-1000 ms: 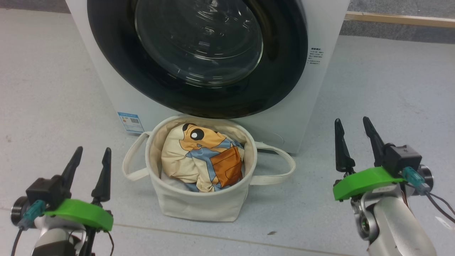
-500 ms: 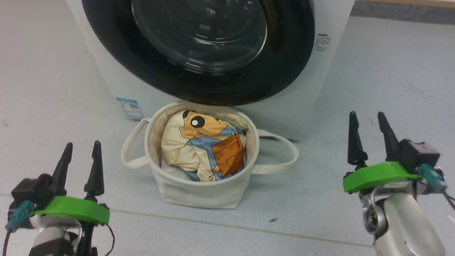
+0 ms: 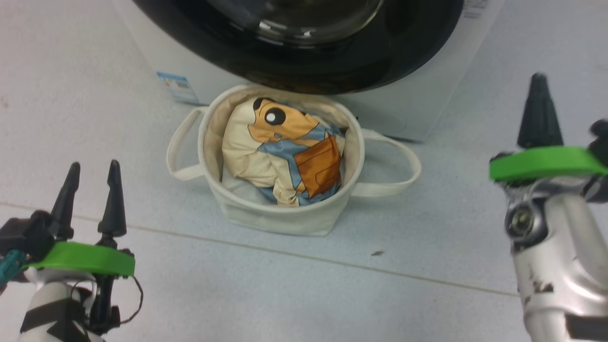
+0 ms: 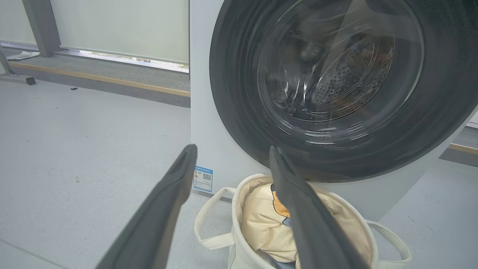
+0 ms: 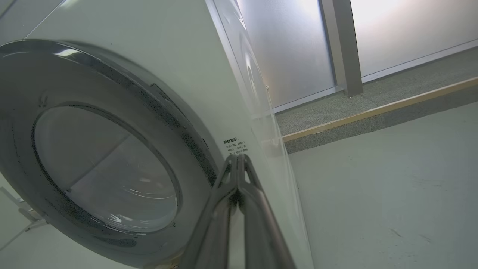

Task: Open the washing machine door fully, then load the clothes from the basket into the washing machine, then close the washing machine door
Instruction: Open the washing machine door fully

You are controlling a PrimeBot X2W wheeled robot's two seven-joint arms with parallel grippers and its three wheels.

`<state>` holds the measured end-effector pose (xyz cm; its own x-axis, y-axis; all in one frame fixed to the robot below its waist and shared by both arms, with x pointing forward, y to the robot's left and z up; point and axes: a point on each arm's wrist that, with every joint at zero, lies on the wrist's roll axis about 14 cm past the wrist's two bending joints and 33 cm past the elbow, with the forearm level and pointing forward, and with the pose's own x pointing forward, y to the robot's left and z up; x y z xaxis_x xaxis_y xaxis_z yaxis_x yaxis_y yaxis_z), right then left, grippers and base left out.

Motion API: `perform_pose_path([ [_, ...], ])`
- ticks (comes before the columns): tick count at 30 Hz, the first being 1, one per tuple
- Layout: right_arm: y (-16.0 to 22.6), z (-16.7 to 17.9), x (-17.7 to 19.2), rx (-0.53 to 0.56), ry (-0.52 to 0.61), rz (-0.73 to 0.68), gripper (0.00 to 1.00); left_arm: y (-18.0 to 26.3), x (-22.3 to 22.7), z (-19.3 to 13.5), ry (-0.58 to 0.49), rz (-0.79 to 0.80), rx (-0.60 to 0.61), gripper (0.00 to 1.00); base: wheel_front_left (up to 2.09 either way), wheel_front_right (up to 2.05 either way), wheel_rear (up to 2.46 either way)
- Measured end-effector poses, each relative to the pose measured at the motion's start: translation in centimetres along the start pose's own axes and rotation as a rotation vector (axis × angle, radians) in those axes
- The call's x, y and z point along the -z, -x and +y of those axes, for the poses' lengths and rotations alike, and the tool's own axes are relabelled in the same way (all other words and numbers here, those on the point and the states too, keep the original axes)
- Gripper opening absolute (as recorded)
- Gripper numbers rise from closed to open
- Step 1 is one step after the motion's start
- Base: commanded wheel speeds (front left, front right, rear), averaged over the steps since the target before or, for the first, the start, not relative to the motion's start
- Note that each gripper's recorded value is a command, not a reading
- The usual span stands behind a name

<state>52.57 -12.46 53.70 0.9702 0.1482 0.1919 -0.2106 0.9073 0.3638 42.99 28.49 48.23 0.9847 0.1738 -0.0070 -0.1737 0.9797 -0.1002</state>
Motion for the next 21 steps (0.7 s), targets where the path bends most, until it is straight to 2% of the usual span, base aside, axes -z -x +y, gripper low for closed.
perform_pose_path([
  [7, -3.9, -2.4, 1.3, 0.116, -0.358, -0.039, 0.00, -1.0, 1.2, 1.3, -0.012, 0.030, -0.030, 1.00, 0.00, 0.00, 0.00],
  [12, -6.8, -3.3, 2.4, 0.161, -0.600, -0.040, 0.00, -1.0, 2.6, 2.2, -0.029, 0.069, -0.050, 1.00, 0.00, 0.00, 0.00],
  [15, -8.8, -3.3, 2.5, 0.146, -0.688, -0.021, 0.00, -1.3, 3.0, 2.7, -0.037, 0.078, -0.060, 1.00, 0.00, 0.00, 0.00],
  [21, -11.7, -2.0, 2.9, 0.076, -0.778, 0.039, 0.00, -1.8, 3.3, 3.3, -0.051, 0.083, -0.073, 1.00, 0.00, 0.00, 0.00],
])
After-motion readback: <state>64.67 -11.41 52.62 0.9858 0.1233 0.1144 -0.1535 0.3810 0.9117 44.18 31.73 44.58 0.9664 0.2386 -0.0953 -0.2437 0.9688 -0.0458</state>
